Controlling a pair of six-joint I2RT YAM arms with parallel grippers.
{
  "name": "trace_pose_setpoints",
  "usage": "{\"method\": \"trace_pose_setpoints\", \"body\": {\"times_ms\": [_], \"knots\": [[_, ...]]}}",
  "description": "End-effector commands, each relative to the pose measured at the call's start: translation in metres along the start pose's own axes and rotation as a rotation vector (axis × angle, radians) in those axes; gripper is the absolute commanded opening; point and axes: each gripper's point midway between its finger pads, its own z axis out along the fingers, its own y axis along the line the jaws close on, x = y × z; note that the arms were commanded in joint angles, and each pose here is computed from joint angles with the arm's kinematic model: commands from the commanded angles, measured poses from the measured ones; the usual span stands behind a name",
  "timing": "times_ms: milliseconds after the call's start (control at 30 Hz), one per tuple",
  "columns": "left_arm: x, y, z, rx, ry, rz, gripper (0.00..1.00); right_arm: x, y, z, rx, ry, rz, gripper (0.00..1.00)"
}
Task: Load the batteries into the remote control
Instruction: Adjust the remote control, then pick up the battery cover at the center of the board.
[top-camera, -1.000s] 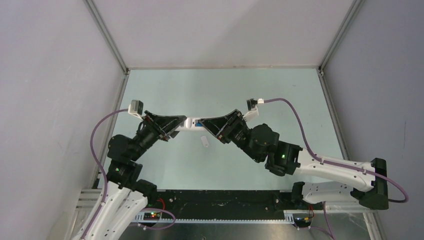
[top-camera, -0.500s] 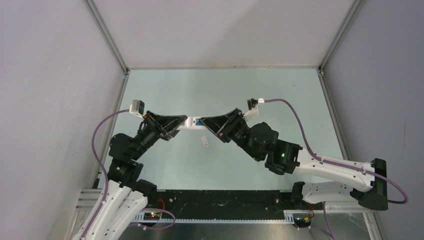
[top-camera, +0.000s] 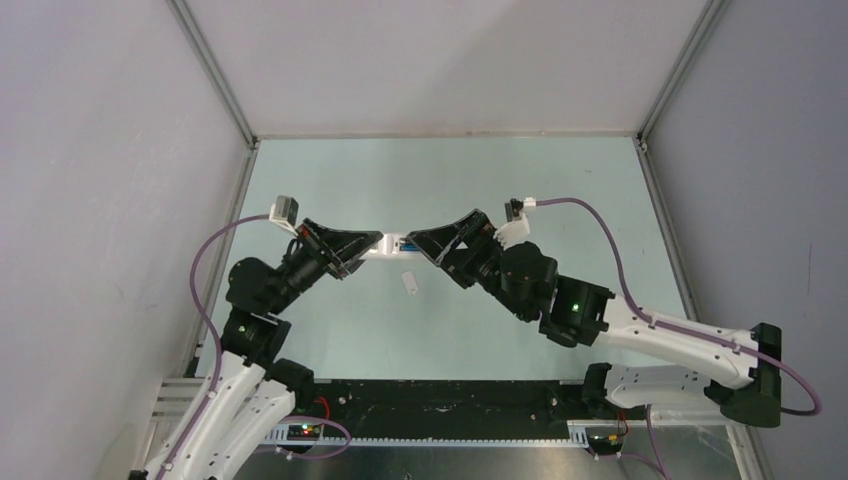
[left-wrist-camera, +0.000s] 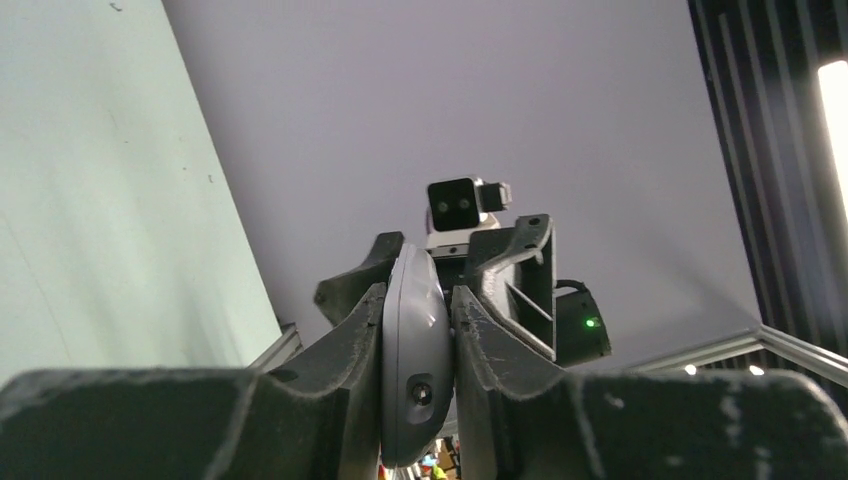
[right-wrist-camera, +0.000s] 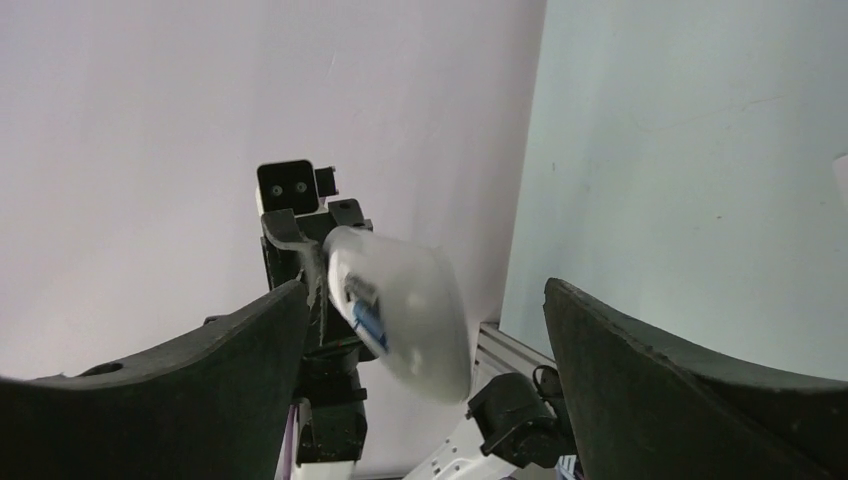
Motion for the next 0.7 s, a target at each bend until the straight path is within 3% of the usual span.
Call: {"method": "trace_pose_setpoints", "body": {"times_ms": [0,167,300,500,600,667], "knots": [[-0.009,0.014,0.005,-0.029,-0.035,0.053,0.0,-0.023,-0.005,-0.015,0.034,-0.055,-0.03,0.92],[-0.02,0.051,0.005,-0.159,-0.062,0.135,0.0,-0.048,-0.022,-0.034,0.103,-0.132,-0.078,0.94],[-0.039,0.085,-0.01,-0.337,-0.102,0.24,0.0,-0.058,-0.06,-0.041,0.216,-0.126,-0.253,0.83],[-0.06,0.106,-0.031,-0.436,-0.155,0.272,0.0,-0.036,-0.117,-0.016,0.326,0.104,-0.528,0.74],[-0.066,0.116,-0.038,-0.476,-0.169,0.265,0.0,-0.007,-0.14,0.005,0.311,0.281,-0.637,0.53],[-0.07,0.123,-0.044,-0.507,-0.177,0.262,0.0,0.008,-0.148,0.019,0.29,0.363,-0.702,0.45]]}}
